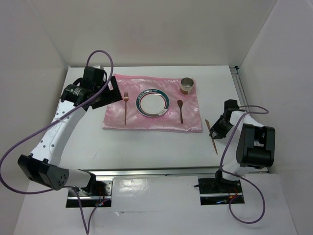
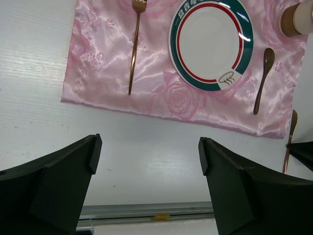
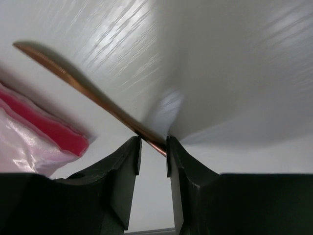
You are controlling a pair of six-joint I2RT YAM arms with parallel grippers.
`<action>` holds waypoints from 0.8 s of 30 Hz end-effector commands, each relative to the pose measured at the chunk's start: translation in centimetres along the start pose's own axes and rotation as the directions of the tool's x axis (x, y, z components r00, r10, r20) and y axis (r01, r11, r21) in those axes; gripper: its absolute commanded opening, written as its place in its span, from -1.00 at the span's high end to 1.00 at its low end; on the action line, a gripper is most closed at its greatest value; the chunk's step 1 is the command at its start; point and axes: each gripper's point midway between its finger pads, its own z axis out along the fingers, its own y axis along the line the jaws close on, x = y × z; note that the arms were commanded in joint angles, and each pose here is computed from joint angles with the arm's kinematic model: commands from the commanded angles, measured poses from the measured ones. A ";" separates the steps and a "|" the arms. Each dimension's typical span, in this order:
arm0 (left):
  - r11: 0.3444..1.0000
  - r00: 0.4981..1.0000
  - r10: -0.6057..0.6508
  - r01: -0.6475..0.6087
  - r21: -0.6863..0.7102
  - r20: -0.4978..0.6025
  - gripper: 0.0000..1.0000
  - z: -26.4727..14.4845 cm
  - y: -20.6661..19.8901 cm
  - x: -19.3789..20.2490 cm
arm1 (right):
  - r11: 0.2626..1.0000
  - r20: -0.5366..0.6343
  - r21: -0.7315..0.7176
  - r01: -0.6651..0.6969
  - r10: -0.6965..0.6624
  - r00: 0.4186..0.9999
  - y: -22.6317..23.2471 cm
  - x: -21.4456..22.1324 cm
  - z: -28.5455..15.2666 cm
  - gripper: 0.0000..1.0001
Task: Set the dinner table for one person
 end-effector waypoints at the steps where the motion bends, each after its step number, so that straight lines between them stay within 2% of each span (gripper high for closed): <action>1: 0.999 0.998 0.008 -0.010 0.038 0.058 -1.00 -0.8 -1.0 -2.0 | 0.999 -0.001 0.027 0.022 -0.022 1.000 0.6 0.8 0.3 0.25; 6: 0.999 0.998 0.008 -0.010 0.038 0.059 -1.00 -0.8 -1.0 -2.0 | 0.990 -0.003 0.131 0.053 -0.053 0.999 0.0 1.4 1.1 0.27; 11: 0.999 0.999 0.008 -0.011 0.046 0.054 -1.00 -0.8 -1.1 -1.9 | 0.984 -0.004 0.158 0.087 -0.088 0.996 0.7 2.1 0.9 0.22; 15: 0.999 0.998 0.017 -0.020 0.045 0.054 -1.00 -0.6 -1.1 -1.8 | 0.983 -0.015 0.170 0.071 -0.069 0.998 0.4 2.4 1.3 0.68; 16: 0.999 0.998 0.017 -0.020 0.045 0.054 -1.00 -0.6 -1.1 -1.8 | 0.981 -0.008 0.178 0.070 -0.070 0.998 0.3 2.3 1.3 0.87; 19: 0.999 0.998 0.017 -0.020 0.045 0.054 -1.00 -0.6 -1.1 -1.8 | 0.983 0.013 0.174 0.058 -0.061 0.998 0.5 1.9 0.7 1.00; 24: 0.999 0.998 0.017 -0.020 0.045 0.054 -1.00 -0.6 -1.1 -1.8 | 0.996 0.150 0.079 0.043 -0.055 0.987 3.8 -1.4 -3.3 1.00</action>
